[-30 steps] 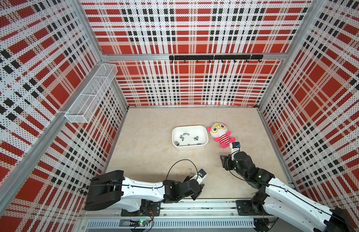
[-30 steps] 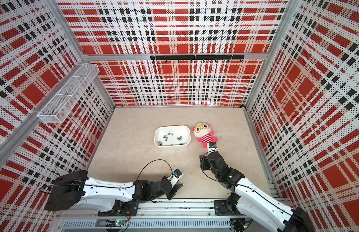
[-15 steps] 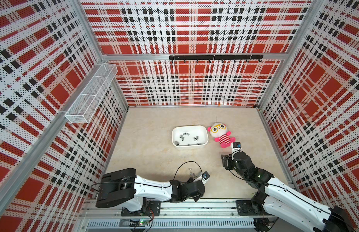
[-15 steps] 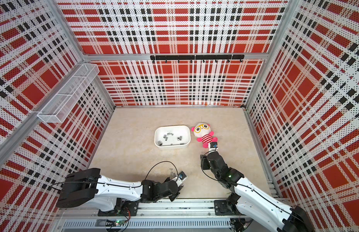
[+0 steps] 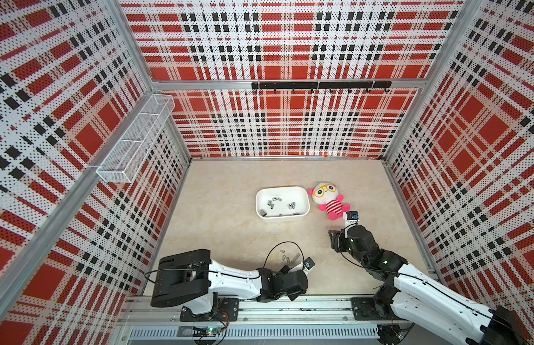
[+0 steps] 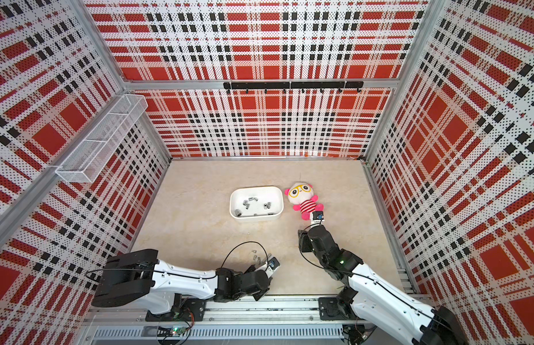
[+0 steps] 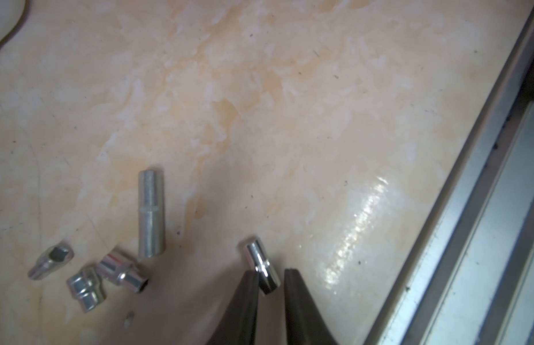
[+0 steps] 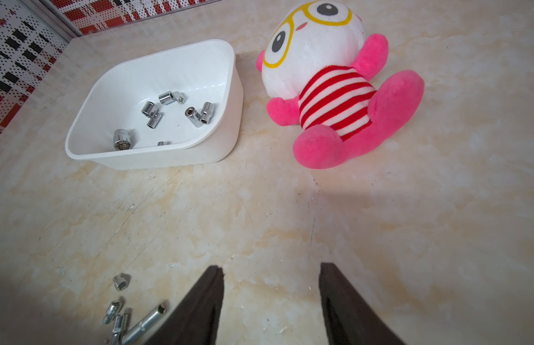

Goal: Put the socket on the desktop into the storage box
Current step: Pick up the socket head from the center of the board.

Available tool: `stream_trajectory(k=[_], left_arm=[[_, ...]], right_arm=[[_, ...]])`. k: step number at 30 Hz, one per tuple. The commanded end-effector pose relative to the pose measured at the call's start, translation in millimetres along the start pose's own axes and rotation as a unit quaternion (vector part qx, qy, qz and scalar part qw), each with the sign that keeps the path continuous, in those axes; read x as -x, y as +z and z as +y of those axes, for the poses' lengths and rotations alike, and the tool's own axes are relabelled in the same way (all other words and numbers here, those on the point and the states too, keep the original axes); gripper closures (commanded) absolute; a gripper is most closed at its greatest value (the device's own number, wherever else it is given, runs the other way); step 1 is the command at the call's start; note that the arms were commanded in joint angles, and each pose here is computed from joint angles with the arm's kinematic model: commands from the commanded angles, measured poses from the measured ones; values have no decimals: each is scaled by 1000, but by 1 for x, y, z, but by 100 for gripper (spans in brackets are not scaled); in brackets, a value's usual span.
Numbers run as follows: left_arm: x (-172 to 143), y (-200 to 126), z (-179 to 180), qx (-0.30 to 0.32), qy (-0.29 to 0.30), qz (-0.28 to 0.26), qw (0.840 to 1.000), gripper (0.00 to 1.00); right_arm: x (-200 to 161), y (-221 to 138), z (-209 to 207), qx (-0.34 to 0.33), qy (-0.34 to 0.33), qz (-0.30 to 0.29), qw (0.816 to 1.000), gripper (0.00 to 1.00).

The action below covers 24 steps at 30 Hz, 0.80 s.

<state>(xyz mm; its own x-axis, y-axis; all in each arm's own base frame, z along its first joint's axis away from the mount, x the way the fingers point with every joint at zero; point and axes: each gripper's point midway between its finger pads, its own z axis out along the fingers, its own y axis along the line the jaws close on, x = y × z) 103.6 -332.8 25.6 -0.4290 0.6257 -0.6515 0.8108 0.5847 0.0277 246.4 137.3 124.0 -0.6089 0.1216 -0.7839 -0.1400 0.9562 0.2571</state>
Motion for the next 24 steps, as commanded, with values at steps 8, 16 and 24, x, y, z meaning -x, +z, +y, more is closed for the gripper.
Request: stream_trajectory(k=[8,16,24], left_arm=[[-2,12,4,32,10,16,999,78],[-4,17,10,53,10,23,998,74],[1,14,17,67,-2,12,998,67]], right_arm=[[-1,0,3,8,-1,-1,1000,42],[-1,-1,4,12,-1,-2,1000,42],[-1,-1,5,15,-1,-2,1000,42]])
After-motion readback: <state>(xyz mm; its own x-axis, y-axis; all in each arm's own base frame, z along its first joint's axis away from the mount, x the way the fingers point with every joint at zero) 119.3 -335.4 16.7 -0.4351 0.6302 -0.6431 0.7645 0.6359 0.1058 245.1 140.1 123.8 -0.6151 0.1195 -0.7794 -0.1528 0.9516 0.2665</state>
